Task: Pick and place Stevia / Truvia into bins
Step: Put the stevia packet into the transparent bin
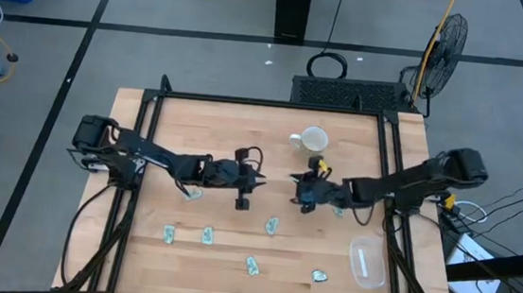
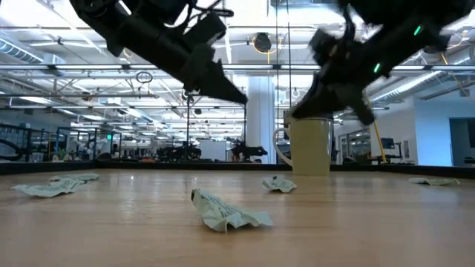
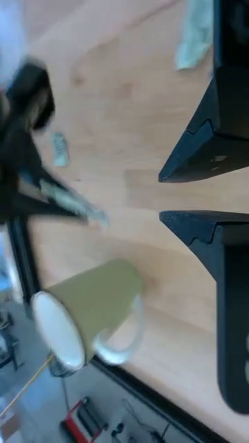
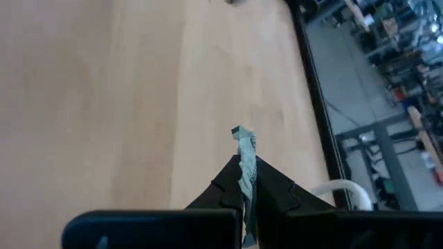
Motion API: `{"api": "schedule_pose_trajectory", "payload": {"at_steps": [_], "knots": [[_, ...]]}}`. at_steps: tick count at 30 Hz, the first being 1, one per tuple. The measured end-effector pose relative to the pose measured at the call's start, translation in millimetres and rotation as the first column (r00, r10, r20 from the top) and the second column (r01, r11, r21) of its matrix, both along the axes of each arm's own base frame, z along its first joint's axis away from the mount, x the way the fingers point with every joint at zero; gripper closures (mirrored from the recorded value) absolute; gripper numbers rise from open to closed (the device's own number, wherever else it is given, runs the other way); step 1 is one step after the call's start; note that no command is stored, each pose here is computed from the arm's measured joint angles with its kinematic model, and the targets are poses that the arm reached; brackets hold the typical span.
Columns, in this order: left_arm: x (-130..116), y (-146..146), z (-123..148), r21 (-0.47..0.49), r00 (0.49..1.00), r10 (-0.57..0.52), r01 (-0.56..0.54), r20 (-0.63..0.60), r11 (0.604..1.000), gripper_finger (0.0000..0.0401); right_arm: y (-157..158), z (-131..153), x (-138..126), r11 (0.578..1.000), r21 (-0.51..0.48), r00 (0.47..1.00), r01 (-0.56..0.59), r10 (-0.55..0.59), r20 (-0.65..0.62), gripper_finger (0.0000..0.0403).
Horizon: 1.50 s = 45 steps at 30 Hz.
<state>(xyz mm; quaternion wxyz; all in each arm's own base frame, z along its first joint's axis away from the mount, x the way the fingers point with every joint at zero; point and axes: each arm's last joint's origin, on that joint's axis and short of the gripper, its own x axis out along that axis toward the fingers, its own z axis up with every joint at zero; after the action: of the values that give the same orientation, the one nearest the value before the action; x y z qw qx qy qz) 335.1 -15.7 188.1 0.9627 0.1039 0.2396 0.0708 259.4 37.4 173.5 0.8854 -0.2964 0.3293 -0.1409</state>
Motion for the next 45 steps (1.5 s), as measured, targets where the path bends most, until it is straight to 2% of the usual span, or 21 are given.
{"api": "schedule_pose_trajectory", "payload": {"at_steps": [4, 6, 7, 9, 13, 16, 18, 20, 23, 25, 27, 28, 31, 35, 40, 45], "knots": [[-10, -1, 16, 0.005, 1.0, -0.009, 0.009, 0.002, 1.0, 0.032, 28, 36, -13, 0.984, 0.18, 1.0, 0.0, -0.001, 0.003, 0.0399], [-15, -1, 26, 0.015, 1.0, -0.016, 0.016, 0.013, 1.0, 0.032, 37, 49, -24, 0.938, 0.345, 1.0, 0.013, -0.005, -0.025, 0.0399], [-18, -2, 30, 0.015, 1.0, -0.019, 0.019, 0.012, 1.0, 0.032, 40, 52, -29, 0.9, 0.436, 0.999, 0.021, 0.001, -0.049, 0.0399], [-19, -2, 37, 0.011, 0.999, -0.02, 0.019, 0.049, 1.0, 0.032, 47, 54, -41, 0.791, 0.609, 0.992, 0.057, 0.024, -0.125, 0.0399], [-24, -2, 41, -0.008, 0.999, -0.015, 0.015, 0.044, 1.0, 0.032, 61, 55, -63, 0.585, 0.787, 0.958, 0.195, 0.058, -0.281, 0.04], [-25, -2, 39, -0.029, 1.0, -0.006, 0.007, 0.024, 1.0, 0.032, 65, 57, -80, 0.431, 0.823, 0.907, 0.371, 0.021, -0.42, 0.0401], [-25, -2, 38, -0.029, 1.0, -0.006, 0.006, 0.02, 1.0, 0.032, 67, 56, -93, 0.332, 0.787, 0.841, 0.521, -0.042, -0.539, 0.0401], [-25, -2, 38, -0.029, 1.0, -0.006, 0.006, 0.021, 1.0, 0.032, 67, 52, -105, 0.264, 0.701, 0.742, 0.662, -0.106, -0.661, 0.0401], [-25, -2, 38, -0.036, 1.0, -0.002, 0.003, 0.021, 0.999, 0.032, 70, 40, -122, 0.191, 0.565, 0.593, 0.802, -0.153, -0.79, 0.0402], [-25, -2, 38, -0.042, 1.0, 0.001, 0.0, 0.022, 0.999, 0.032, 70, 27, -131, 0.16, 0.499, 0.522, 0.852, -0.19, -0.831, 0.0402], [-25, -2, 38, -0.038, 1.0, -0.001, 0.002, 0.019, 0.999, 0.032, 70, 15, -135, 0.127, 0.475, 0.492, 0.871, -0.21, -0.845, 0.0402], [-25, -2, 38, -0.034, 1.0, -0.003, 0.003, 0.019, 0.999, 0.032, 71, 11, -136, 0.118, 0.475, 0.489, 0.872, -0.2, -0.849, 0.0402], [-25, -2, 38, -0.032, 1.0, -0.004, 0.004, 0.018, 0.999, 0.032, 72, 3, -139, 0.125, 0.478, 0.493, 0.87, -0.186, -0.85, 0.0398], [-25, -2, 38, -0.032, 1.0, -0.004, 0.005, 0.018, 0.999, 0.032, 70, -1, -141, 0.123, 0.447, 0.462, 0.886, -0.172, -0.87, 0.0385], [-26, -2, 37, -0.03, 1.0, -0.004, 0.004, 0.008, 1.0, 0.032, 74, 1, -137, 0.152, 0.509, 0.526, 0.847, -0.101, -0.844, 0.0356], [-26, -2, 37, -0.029, 1.0, -0.004, 0.004, 0.007, 1.0, 0.032, 77, 2, -133, 0.147, 0.553, 0.565, 0.82, -0.063, -0.822, 0.0326]]}}
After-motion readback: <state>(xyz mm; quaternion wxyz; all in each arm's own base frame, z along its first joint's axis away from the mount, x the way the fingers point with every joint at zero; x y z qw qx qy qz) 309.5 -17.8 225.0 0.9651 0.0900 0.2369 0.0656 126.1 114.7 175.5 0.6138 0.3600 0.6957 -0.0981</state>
